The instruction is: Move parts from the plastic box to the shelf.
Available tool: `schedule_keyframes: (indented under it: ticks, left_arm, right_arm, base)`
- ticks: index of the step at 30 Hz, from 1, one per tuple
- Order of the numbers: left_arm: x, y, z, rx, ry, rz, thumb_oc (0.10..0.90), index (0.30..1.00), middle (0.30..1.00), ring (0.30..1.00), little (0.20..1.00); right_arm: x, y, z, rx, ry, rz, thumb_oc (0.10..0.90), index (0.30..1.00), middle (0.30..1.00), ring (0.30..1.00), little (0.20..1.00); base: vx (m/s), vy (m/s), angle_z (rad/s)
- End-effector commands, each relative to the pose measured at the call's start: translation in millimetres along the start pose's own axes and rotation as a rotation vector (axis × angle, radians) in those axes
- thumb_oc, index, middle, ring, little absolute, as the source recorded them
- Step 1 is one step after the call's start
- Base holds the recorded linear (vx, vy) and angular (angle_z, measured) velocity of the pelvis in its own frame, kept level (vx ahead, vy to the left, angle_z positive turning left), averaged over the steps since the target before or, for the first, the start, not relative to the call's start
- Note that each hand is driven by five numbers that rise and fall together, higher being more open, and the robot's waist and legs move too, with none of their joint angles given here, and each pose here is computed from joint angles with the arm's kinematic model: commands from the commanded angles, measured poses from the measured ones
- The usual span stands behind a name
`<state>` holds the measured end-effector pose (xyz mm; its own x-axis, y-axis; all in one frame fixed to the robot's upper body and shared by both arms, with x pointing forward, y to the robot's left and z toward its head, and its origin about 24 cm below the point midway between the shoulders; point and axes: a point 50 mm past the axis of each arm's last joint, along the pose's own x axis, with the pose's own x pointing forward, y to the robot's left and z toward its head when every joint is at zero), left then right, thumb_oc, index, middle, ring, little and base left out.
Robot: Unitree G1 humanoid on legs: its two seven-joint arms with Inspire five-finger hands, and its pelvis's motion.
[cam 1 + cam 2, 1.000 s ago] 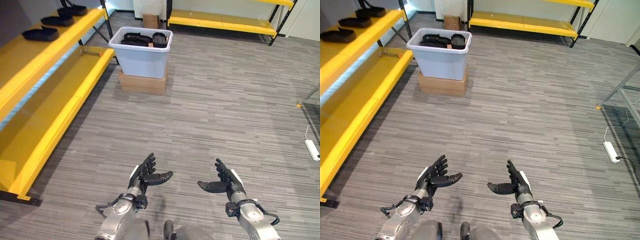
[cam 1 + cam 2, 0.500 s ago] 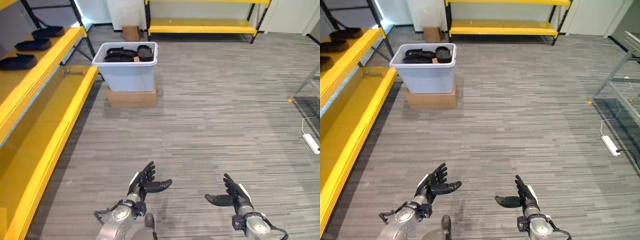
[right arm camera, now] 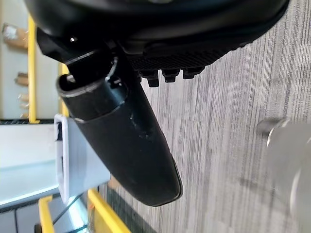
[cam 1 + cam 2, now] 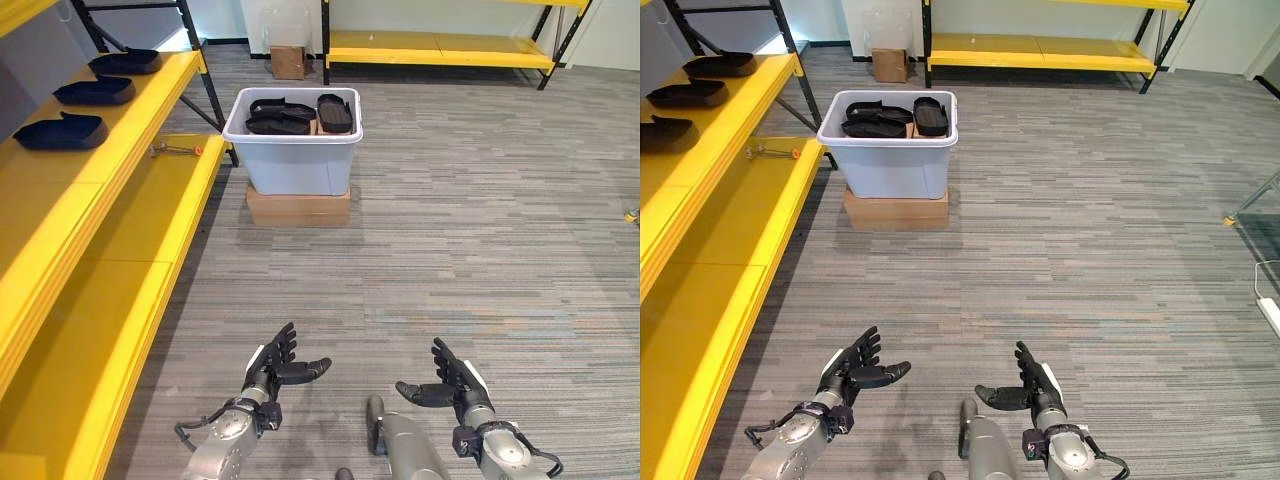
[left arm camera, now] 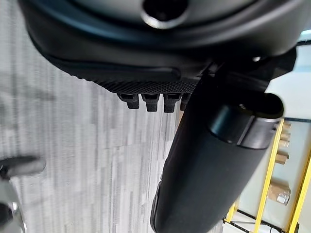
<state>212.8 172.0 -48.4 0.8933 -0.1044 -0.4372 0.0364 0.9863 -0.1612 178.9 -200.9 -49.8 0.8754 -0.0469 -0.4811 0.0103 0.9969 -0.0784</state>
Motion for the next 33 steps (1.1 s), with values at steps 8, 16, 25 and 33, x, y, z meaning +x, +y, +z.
schedule_keyframes:
  ticks: [8, 16, 25, 33]
  left_arm:
    - [1.7, -22.1, 50.0, -0.017, -0.257, -0.123, 0.900, 1.000, 1.000, 1.000, 1.000]
    - [-0.8, -21.7, 52.8, -0.039, -0.263, -0.106, 0.900, 1.000, 1.000, 1.000, 1.000]
    - [-2.5, -18.3, 48.6, -0.018, -0.250, -0.100, 0.900, 1.000, 1.000, 1.000, 1.000]
    - [2.5, -25.2, 60.2, 0.030, -0.275, -0.138, 0.900, 1.000, 1.000, 1.000, 1.000]
  right_arm:
    - [8.6, -4.7, 51.6, -0.037, -0.242, 0.031, 0.900, 1.000, 1.000, 1.000, 1.000]
    - [8.0, -12.7, 57.1, -0.053, -0.264, -0.013, 0.900, 1.000, 1.000, 1.000, 1.000]
    - [10.1, -5.2, 50.5, -0.064, -0.238, 0.017, 0.900, 1.000, 1.000, 1.000, 1.000]
    - [12.4, 14.4, 60.4, -0.021, -0.280, 0.079, 0.900, 1.000, 1.000, 1.000, 1.000]
  base:
    - [0.34, -0.113, 0.14]
    - [0.37, -0.148, -0.28]
    - [0.48, 0.213, -0.48]
    - [0.38, 0.266, -0.20]
